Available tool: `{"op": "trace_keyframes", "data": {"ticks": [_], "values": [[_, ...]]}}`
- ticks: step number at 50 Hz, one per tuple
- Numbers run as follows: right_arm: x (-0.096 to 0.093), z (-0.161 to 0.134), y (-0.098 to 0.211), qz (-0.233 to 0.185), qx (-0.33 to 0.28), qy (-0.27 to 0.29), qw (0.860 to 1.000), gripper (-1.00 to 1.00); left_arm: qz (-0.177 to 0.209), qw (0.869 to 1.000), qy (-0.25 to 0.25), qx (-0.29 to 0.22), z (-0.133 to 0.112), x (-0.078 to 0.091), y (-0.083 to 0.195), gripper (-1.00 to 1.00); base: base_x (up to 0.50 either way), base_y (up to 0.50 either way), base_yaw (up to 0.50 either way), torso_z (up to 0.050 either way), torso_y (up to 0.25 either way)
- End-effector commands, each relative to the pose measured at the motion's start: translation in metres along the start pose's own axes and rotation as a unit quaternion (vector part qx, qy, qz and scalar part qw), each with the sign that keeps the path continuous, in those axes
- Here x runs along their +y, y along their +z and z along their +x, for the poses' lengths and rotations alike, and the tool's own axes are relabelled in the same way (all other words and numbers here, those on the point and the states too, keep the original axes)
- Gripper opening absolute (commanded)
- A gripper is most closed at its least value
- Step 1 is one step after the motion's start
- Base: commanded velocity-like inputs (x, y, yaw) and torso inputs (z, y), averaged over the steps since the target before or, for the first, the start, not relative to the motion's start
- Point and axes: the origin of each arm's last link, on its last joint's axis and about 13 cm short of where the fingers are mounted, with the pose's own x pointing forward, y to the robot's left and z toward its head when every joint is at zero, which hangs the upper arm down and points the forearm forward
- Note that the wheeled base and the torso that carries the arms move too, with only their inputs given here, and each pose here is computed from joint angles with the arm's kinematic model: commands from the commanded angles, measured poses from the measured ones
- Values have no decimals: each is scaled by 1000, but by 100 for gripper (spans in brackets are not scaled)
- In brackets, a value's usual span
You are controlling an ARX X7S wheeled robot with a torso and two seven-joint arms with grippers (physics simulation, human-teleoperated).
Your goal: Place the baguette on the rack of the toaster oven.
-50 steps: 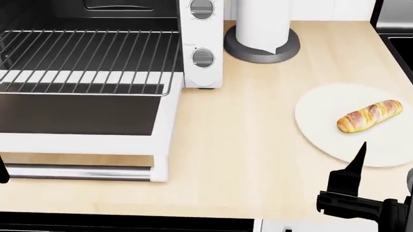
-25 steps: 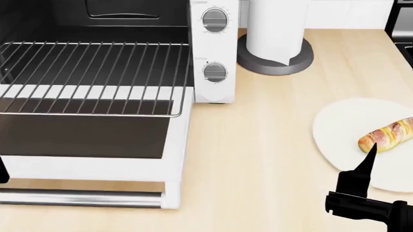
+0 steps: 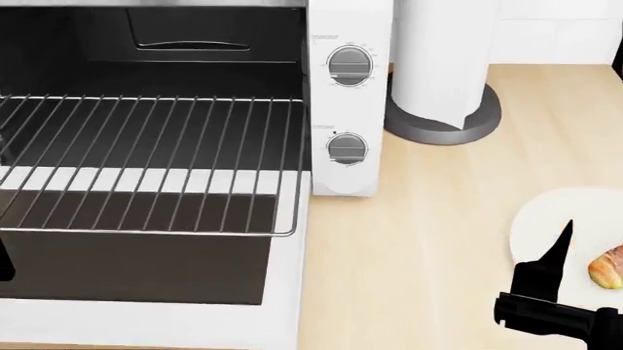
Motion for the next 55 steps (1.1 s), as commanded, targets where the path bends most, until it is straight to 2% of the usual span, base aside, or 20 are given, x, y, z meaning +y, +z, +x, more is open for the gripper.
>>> {"op": "trace_keyframes", "data": {"ticks": [1,13,22,33,35,37,38,43,47,49,53,54,55], "values": [[-1,0,-2,-1,3,-2,1000,100,-3,1000,-4,-3,-2,-1,3,100,250,82,0,0,0],[-6,3,-10,-3,17,-22,1000,100,-16,1000,-7,-13,-3,-1,16,100,255,83,0,0,1],[-4,3,-6,-7,11,-21,1000,100,-14,1000,-2,-10,-3,-1,14,100,254,80,0,0,0],[-7,5,-10,-11,15,-49,999,100,-11,1000,-6,-3,-5,0,11,100,192,65,0,0,0],[-7,6,-10,-6,19,-60,998,100,-11,1000,-6,-2,-5,-1,11,100,0,0,0,0,0],[-8,7,-11,-22,22,-79,996,100,-11,1000,-6,-2,-4,-1,10,100,0,0,0,0,0],[-9,7,-11,-11,23,-90,996,100,-12,1000,-6,-1,-4,-1,10,100,0,0,0,0,0],[-10,12,-18,-14,44,-119,992,100,-11,1000,-7,-1,-5,-1,9,100,0,0,0,0,0],[-13,19,-21,17,69,-188,980,100,-12,1000,-7,0,-5,-1,9,100,0,0,0,0,0],[-14,21,-20,18,89,-222,971,100,-12,1000,-8,0,-5,-2,8,100,0,0,0,0,0],[-12,24,-22,21,107,-226,968,100,-12,1000,-8,0,-6,-1,8,100,0,0,0,0,0],[-12,26,-23,7,127,-244,961,100,-13,1000,-8,0,-6,-1,8,100,0,0,0,0,0],[-12,26,-22,25,114,-244,963,100,-13,1000,-8,0,-6,-1,8,100,0,0,0,0,0]]}}
